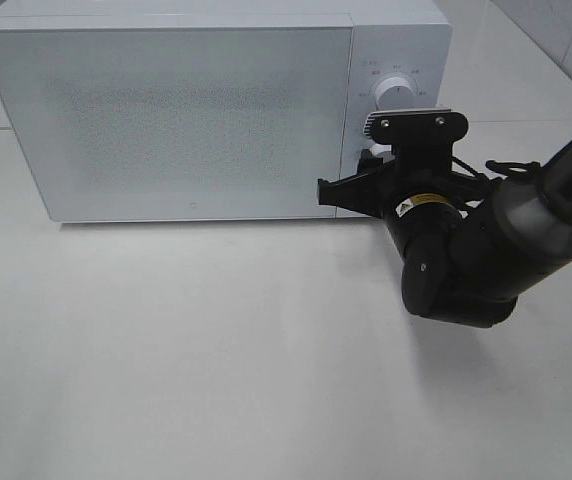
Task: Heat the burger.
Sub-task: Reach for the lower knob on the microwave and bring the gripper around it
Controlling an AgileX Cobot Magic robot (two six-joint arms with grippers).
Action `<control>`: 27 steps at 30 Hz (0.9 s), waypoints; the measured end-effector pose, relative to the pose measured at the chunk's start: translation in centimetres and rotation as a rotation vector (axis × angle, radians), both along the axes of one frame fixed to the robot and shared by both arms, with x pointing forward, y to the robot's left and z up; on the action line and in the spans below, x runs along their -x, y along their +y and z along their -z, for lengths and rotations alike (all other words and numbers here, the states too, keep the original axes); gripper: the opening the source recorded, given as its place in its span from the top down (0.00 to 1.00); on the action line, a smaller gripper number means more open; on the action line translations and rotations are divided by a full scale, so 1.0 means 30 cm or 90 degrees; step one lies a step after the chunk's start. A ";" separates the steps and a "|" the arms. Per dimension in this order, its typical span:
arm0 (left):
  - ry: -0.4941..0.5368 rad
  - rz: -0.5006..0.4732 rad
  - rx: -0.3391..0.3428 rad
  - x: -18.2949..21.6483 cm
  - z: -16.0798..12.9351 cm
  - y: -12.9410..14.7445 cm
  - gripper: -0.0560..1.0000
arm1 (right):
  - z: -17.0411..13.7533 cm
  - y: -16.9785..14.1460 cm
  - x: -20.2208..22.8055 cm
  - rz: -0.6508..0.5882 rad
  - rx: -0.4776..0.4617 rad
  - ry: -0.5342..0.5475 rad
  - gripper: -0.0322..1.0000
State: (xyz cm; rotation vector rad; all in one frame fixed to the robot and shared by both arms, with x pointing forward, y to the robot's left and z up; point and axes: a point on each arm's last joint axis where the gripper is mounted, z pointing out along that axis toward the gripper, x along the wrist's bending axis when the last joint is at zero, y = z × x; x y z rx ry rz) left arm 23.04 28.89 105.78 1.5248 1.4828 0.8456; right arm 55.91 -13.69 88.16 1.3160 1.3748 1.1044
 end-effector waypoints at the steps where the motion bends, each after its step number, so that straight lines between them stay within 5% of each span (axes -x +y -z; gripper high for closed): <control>1: 0.000 0.000 0.000 0.000 0.000 0.000 0.01 | 0.000 0.000 0.000 0.000 0.000 0.000 0.55; 11: 0.000 0.000 -0.001 0.000 0.000 0.000 0.01 | 0.001 0.003 0.001 0.010 -0.163 0.002 0.55; 21: 0.000 -0.001 -0.002 0.000 0.000 0.001 0.01 | 0.006 0.000 0.005 0.048 -0.526 0.018 0.55; 27: 0.000 -0.001 -0.002 0.000 0.000 0.001 0.01 | 0.009 -0.002 0.005 0.067 -0.658 0.030 0.55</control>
